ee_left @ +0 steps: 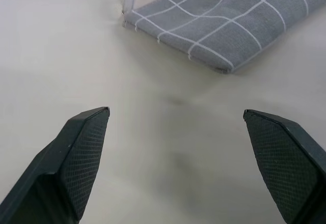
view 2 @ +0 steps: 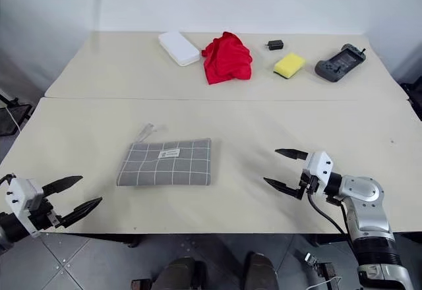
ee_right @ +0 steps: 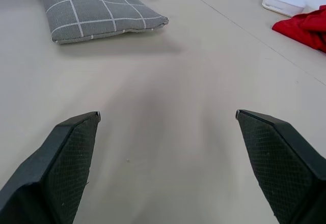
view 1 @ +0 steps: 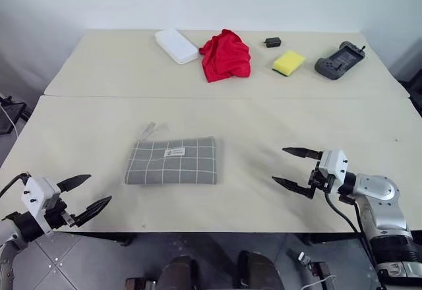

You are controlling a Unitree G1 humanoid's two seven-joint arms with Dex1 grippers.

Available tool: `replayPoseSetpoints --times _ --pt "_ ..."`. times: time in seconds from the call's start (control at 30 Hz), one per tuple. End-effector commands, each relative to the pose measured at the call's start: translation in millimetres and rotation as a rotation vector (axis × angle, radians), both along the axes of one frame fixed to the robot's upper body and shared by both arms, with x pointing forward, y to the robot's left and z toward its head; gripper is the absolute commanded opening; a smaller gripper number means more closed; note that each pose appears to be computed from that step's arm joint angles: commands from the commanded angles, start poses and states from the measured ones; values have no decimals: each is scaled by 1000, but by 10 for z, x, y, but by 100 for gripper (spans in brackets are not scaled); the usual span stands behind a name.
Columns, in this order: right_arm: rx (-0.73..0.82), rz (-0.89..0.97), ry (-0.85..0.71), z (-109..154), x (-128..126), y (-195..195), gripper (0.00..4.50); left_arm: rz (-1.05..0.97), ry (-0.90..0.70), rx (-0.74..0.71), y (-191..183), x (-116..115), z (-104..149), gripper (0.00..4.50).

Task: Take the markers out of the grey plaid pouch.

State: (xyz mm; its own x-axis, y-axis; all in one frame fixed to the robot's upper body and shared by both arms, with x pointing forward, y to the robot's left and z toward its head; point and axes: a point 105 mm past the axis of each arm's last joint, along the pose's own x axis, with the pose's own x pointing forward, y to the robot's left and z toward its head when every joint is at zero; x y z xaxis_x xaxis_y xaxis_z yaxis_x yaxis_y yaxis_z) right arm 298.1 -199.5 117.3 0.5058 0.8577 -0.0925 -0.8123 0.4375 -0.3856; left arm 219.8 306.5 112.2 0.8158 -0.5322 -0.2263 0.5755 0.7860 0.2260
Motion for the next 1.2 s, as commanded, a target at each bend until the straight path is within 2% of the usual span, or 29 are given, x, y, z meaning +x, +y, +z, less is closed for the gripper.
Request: replayPoseSetpoints --times 0.03,0.1,0.17,0.2,0.3,0.37,0.5,0.67,0.77,0.9,1.03,1.2 --pt "-26 32 -29 102 -18 23 448 -13 -28 16 -6 0 75 450" --pt "-26 34 -28 113 -13 30 448 -18 -31 -12 -25 1 92 450" --pt "-51 123 -10 168 -65 176 448 -19 41 -93 -9 -29 82 450" --pt "-33 186 15 234 -114 293 448 -28 116 -160 4 -73 62 450" --pt "-5 271 39 425 -158 585 391 75 194 -438 173 -32 201 450" --pt "-48 284 26 457 -146 724 329 101 265 -548 223 -30 286 450" --pt "-83 321 -14 512 -106 1083 183 147 454 -659 234 15 285 450" --pt "-143 282 -88 427 172 1656 16 156 508 -733 114 443 321 450" --pt "-157 249 -125 401 297 1817 4 165 549 -742 54 592 301 450" --pt "-195 250 -112 222 391 2057 4 119 715 -700 -215 705 147 450" --pt "-220 286 -105 110 365 2116 4 89 786 -654 -307 710 76 450" --pt "-266 326 -111 -12 317 2073 4 10 851 -699 -579 819 53 450"
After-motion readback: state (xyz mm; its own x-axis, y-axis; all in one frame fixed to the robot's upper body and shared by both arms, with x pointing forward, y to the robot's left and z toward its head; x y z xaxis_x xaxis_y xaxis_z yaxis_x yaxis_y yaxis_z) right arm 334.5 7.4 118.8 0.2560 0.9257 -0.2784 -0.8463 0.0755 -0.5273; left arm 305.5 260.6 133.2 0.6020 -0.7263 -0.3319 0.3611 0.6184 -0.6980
